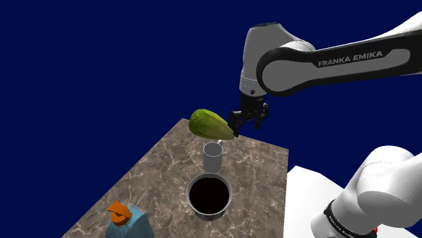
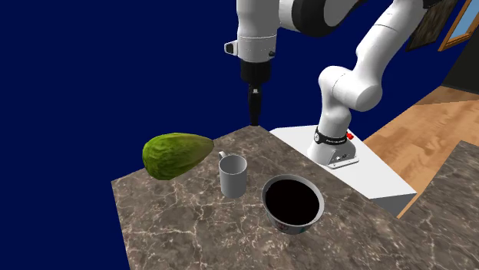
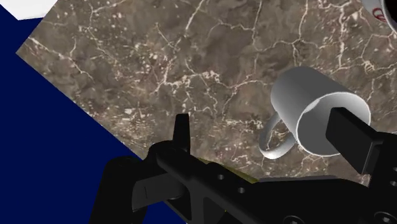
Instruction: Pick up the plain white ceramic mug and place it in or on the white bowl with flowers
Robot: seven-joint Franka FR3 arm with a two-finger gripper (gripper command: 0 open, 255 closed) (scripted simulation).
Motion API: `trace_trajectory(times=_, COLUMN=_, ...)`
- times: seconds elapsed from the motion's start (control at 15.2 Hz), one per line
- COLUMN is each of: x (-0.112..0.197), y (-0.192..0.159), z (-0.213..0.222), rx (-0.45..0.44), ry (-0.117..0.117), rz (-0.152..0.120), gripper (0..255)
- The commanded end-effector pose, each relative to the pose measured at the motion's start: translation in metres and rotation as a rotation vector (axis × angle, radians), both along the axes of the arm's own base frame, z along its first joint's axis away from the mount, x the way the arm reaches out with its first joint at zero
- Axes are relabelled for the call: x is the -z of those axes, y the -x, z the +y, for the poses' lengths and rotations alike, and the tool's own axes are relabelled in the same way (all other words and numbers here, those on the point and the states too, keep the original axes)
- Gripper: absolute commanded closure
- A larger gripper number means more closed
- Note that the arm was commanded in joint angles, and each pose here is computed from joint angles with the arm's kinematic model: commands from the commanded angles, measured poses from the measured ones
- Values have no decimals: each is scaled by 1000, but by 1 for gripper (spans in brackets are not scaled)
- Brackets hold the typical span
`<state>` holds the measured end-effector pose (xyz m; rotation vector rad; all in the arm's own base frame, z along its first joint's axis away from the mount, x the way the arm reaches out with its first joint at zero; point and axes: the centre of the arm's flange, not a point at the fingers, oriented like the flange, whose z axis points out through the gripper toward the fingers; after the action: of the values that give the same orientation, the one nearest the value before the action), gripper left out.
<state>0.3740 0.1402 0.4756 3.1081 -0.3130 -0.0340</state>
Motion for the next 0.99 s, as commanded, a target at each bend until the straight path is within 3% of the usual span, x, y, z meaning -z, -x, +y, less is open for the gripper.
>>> trace_trajectory(times=0.0, x=13, y=-11, z=19, rx=11, ry=2, rz=-11, gripper=0)
trace_trajectory(times=0.73, x=85, y=-73, z=127, rx=61, ry=20, rz=-65, gripper=0)
trace_trajectory(times=0.92, x=97, y=-75, z=129, rx=62, ry=21, rz=-66, gripper=0)
